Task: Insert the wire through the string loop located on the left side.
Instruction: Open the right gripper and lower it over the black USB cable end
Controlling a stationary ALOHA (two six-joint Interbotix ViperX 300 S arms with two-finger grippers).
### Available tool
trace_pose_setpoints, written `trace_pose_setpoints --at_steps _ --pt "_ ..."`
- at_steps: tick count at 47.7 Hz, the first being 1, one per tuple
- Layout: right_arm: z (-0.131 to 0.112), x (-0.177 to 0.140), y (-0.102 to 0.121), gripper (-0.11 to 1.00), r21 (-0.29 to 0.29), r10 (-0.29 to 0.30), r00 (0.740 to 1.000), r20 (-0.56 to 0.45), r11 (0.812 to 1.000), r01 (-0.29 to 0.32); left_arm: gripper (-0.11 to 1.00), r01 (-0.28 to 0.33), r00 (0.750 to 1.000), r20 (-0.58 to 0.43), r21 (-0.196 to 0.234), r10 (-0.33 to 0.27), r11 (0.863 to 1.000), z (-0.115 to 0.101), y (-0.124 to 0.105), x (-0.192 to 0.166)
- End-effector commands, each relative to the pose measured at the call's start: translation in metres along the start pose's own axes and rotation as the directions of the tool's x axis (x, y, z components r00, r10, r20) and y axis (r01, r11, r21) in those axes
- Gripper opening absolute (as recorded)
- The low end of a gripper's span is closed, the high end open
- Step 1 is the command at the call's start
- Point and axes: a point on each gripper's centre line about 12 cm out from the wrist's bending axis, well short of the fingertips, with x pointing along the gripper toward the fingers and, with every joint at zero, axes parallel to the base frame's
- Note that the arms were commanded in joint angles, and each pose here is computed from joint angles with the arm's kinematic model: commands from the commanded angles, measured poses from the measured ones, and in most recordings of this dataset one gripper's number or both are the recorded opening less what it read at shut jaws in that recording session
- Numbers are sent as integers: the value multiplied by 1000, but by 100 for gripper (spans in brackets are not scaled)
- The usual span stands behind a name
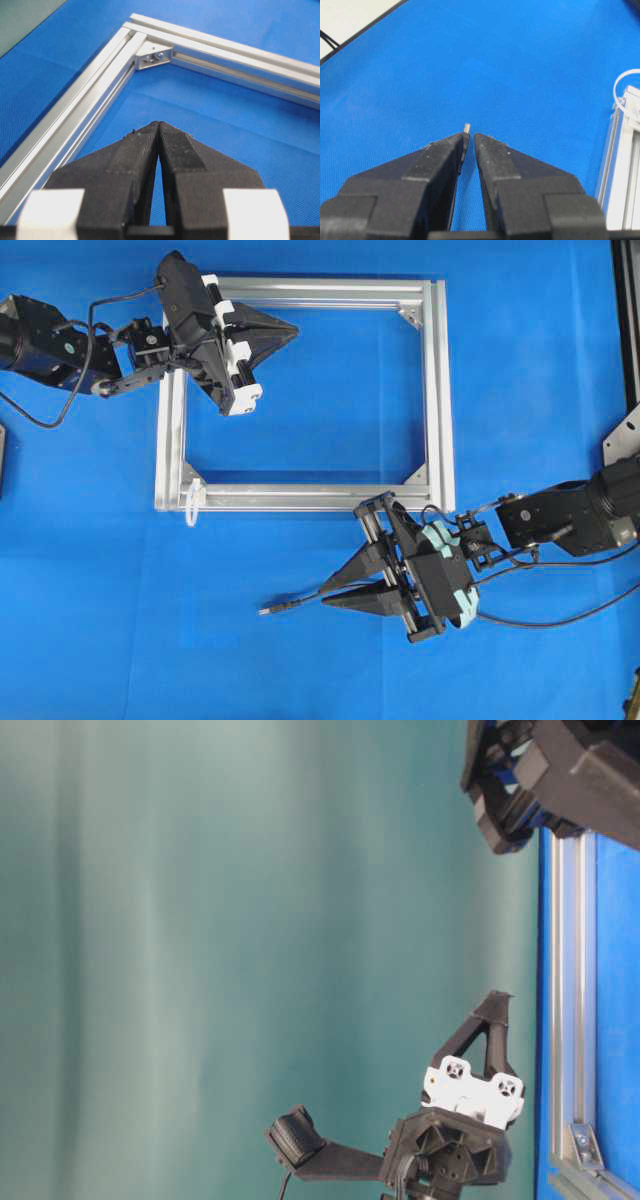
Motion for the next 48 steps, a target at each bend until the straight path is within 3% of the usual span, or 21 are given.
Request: trace_pose_setpoints --at_steps 1,11,23,28,33,45,48 --pt "27 -2 0 0 -3 -1 997 78 1000 1 0 20 999 41 35 -22 999 17 -3 -3" --pt "25 1 -1 -11 16 -3 999 40 1000 2 0 16 999 37 37 -18 999 18 -2 -4" --pt "23 0 -1 -9 42 -4 1000 26 999 3 0 16 999 41 39 -18 999 19 -2 -3" --pt "22 0 -1 -3 50 -4 1000 18 999 4 0 16 999 40 39 -18 999 19 -2 -4" --pt "21 0 -1 12 73 -4 1000 9 997 4 0 17 999 40 40 -19 999 19 -2 -4" --pt "18 0 -1 84 85 -4 1000 -11 996 5 0 16 999 37 39 -18 999 18 -2 -5" --pt "18 0 0 90 85 -3 1000 -11 996 4 0 16 999 37 39 -18 999 18 -2 -5"
